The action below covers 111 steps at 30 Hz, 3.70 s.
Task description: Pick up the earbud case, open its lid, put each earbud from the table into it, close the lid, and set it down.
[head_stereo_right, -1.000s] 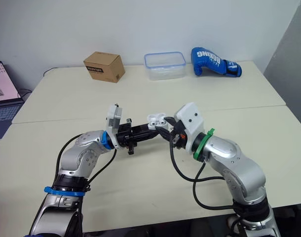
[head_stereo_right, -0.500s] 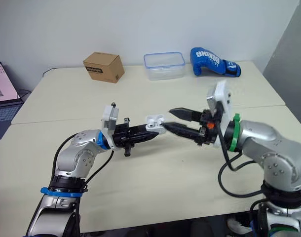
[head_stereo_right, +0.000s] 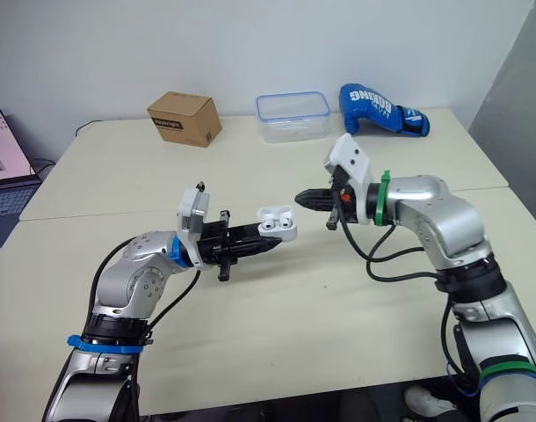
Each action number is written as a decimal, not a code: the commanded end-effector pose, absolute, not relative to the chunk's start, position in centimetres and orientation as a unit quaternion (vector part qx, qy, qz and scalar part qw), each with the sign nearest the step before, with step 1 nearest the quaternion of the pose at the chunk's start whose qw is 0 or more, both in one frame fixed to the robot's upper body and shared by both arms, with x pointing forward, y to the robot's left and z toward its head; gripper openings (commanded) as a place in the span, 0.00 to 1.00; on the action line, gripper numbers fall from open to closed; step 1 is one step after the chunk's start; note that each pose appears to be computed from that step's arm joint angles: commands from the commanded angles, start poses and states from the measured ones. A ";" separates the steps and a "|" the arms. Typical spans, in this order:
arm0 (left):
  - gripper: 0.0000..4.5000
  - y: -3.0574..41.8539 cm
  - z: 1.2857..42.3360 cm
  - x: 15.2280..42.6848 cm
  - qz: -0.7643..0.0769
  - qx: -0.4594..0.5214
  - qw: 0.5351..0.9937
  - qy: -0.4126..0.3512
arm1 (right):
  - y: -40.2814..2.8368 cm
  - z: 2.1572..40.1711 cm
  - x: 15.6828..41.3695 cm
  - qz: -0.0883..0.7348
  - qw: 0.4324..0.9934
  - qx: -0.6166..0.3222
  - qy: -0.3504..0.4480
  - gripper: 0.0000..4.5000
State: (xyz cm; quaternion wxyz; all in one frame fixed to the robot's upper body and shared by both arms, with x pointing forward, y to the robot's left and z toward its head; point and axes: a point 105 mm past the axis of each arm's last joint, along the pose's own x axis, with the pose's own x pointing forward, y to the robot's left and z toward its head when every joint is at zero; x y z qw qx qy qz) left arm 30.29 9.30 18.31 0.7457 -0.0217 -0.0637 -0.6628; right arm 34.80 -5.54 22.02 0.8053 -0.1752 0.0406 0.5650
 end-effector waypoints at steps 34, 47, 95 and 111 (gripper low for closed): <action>0.17 9.8 19.0 31.1 -0.638 -0.040 0.768 -0.041 | -3.5 23.0 31.4 0.609 0.765 -0.207 -0.015 0.01; 0.17 10.4 15.3 35.1 -0.515 -0.101 0.832 0.181 | -10.9 23.2 33.2 0.542 0.800 -0.258 0.014 0.01; 0.57 15.5 9.1 36.6 -0.287 -0.016 0.857 0.429 | -13.4 18.9 31.8 0.525 0.793 -0.302 0.062 0.00; 0.57 21.5 12.0 32.6 -0.192 0.023 0.968 0.160 | -13.1 16.7 29.4 0.489 0.845 -0.213 0.042 0.00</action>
